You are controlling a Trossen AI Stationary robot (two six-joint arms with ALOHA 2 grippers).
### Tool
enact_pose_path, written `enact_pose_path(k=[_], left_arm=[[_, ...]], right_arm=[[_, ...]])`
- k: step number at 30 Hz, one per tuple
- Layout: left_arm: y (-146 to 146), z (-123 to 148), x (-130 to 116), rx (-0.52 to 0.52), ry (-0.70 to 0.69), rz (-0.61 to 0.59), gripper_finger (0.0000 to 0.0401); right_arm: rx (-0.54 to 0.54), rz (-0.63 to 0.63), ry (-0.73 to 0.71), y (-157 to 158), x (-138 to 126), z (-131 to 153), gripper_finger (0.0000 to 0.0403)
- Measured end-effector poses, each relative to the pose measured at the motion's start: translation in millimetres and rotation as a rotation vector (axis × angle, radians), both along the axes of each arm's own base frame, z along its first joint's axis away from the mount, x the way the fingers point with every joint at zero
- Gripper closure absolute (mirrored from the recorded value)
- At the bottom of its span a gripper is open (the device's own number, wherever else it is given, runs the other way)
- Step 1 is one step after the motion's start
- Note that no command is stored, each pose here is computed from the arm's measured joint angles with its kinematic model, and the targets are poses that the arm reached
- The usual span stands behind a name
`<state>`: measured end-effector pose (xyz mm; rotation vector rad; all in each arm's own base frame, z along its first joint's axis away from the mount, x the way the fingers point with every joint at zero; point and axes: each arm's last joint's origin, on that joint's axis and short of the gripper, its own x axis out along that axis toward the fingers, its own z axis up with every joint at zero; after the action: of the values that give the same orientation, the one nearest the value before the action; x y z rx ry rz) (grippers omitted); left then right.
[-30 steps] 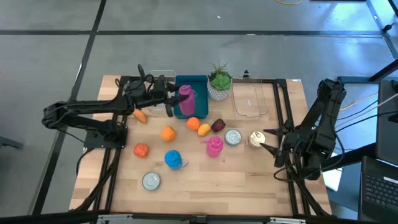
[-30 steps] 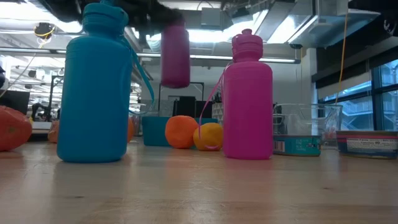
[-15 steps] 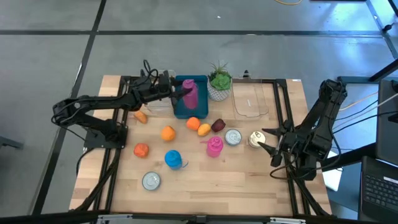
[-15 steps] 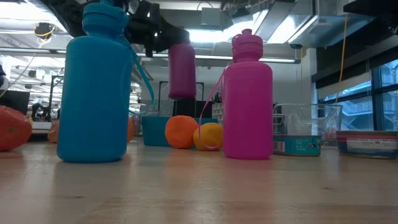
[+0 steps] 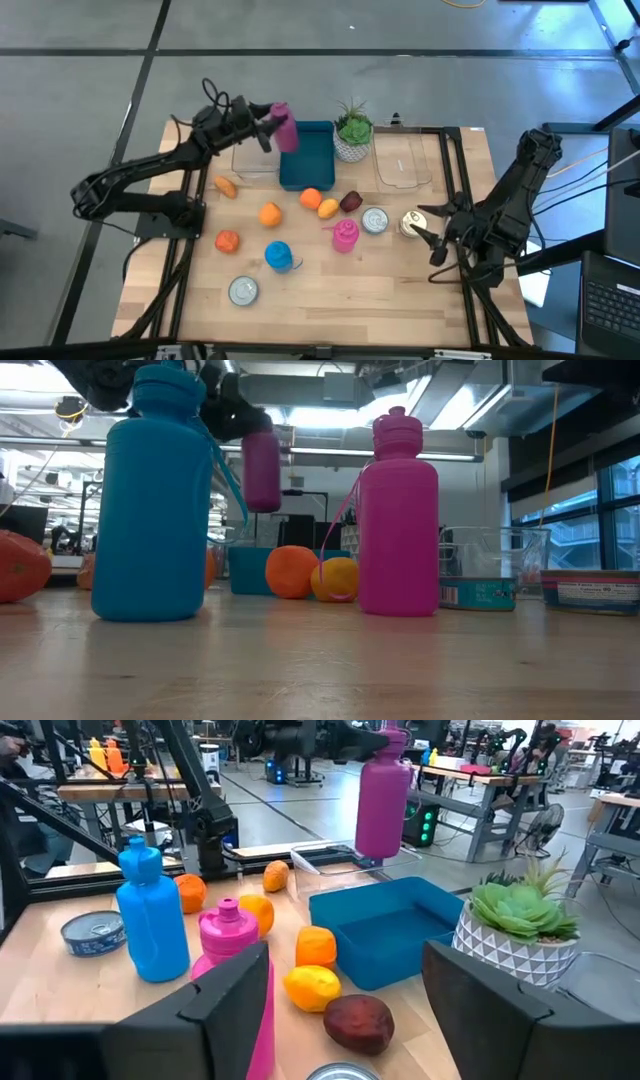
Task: Pick & Place Food Item
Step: Put the purple water bottle into the left transparent bin
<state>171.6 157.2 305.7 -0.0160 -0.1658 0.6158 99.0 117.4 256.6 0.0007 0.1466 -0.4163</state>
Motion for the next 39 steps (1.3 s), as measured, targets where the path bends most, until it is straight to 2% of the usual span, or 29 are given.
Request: enact_pose_path(k=[5,11,17,20,24,30,39], left_arm=[[9.8,-4.1,-9.9,-0.037,0.033,0.102,0.0219],[25.3,-14.0,-14.7,-0.069,0.071,0.169,0.0219],[36.8,-21.0,-16.7,-0.072,0.096,0.206,0.0219],[39.3,-20.7,-20.0,-0.053,0.108,0.224,0.0219],[42.9,-20.8,-25.2,-0.052,0.113,0.237,0.0219],[46.0,-25.8,-29.5,-0.09,0.146,0.253,0.0219],[59.2,-45.1,-21.4,-0.146,0.183,0.266,0.0219]], right_arm=[[-0.032,0.022,0.076,1.4,20.2,8.3,0.0158],[-0.128,0.062,0.167,-9.6,44.7,16.5,0.016],[-0.107,0.121,0.174,-19.6,60.5,22.6,0.016],[-0.093,0.146,0.179,-24.2,65.7,23.7,0.016],[-0.085,0.115,0.187,-31.6,70.3,23.2,0.016],[-0.089,0.115,0.212,-41.0,76.2,22.4,0.016],[-0.132,0.126,0.265,-56.9,84.4,21.1,0.016]])
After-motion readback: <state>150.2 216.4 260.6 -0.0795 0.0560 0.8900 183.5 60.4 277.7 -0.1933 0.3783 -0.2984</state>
